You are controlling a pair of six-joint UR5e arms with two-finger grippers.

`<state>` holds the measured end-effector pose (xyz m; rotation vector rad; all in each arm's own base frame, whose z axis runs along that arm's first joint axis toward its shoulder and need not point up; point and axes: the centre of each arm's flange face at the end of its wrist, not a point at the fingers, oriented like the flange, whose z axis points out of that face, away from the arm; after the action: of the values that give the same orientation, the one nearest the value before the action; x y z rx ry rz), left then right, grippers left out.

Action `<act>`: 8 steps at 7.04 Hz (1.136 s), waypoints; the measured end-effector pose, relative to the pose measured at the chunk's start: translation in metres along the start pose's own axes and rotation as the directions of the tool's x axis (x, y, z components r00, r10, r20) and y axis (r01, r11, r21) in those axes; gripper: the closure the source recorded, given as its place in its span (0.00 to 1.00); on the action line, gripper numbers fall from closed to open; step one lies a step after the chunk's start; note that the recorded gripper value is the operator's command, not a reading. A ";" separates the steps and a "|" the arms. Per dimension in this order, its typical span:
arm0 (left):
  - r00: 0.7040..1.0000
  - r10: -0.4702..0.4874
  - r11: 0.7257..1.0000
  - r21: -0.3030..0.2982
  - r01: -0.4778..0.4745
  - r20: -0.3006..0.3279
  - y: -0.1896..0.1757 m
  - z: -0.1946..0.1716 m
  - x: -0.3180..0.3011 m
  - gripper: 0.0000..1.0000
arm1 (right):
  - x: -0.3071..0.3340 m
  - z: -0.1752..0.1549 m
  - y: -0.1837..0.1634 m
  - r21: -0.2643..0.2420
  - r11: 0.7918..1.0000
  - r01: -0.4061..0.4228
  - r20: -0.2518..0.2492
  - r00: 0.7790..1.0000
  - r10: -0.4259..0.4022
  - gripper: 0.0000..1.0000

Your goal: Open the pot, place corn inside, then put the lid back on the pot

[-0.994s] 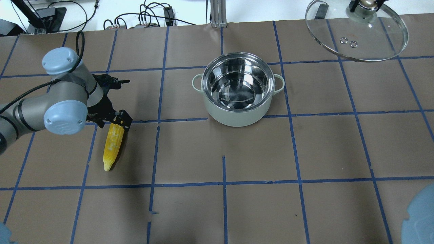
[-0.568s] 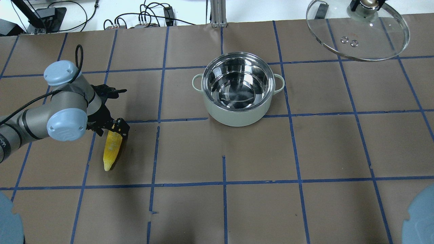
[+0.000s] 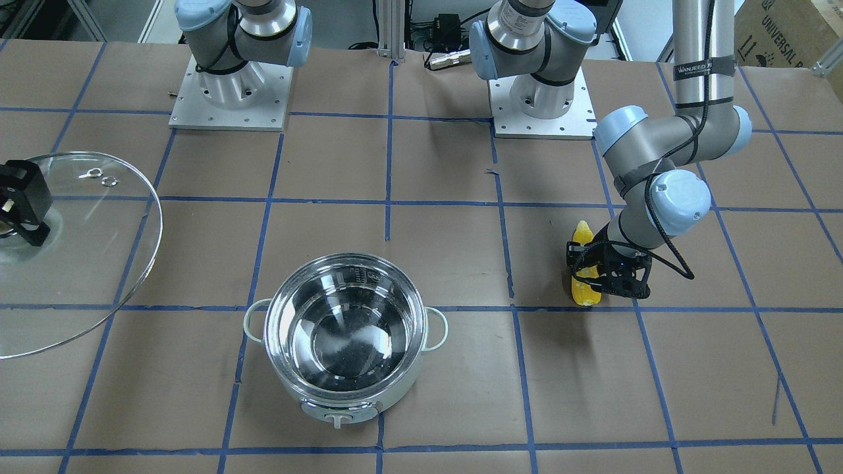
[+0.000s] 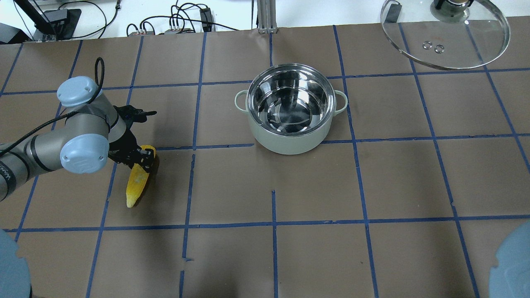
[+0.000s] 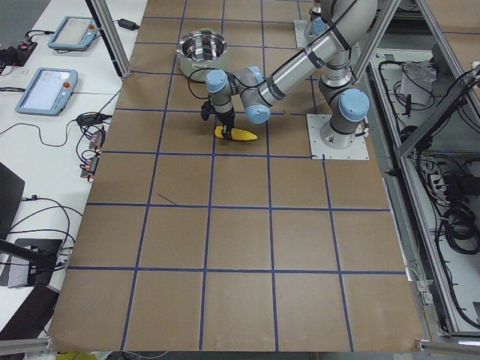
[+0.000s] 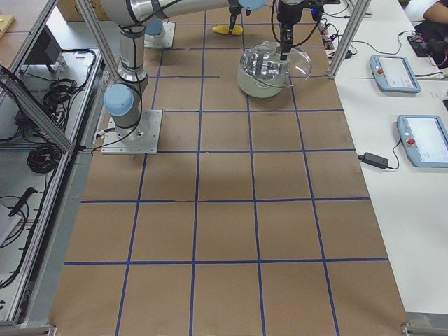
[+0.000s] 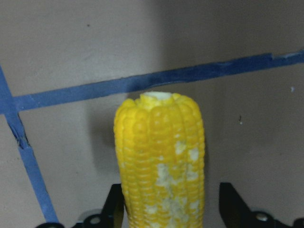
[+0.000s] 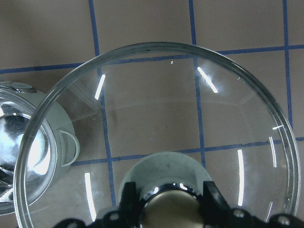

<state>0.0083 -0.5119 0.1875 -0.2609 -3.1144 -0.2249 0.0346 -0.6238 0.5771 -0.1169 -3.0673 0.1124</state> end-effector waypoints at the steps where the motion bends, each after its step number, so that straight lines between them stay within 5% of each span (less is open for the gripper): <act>1: 1.000 0.002 1.000 0.019 -0.002 0.005 -0.007 -0.010 -0.001 0.83 | 0.000 0.001 0.000 -0.001 1.000 0.001 -0.001 1.000 -0.001 0.87; 8: 0.990 -0.078 0.988 0.125 0.093 -0.117 -0.089 -0.196 0.206 0.83 | -0.002 0.007 0.001 -0.011 1.000 0.005 0.000 1.000 -0.005 0.87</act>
<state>-0.2105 -0.5931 0.3734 -0.1082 -3.0154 -0.0350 0.0366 -0.6236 0.5702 -0.1097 -3.0685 0.0953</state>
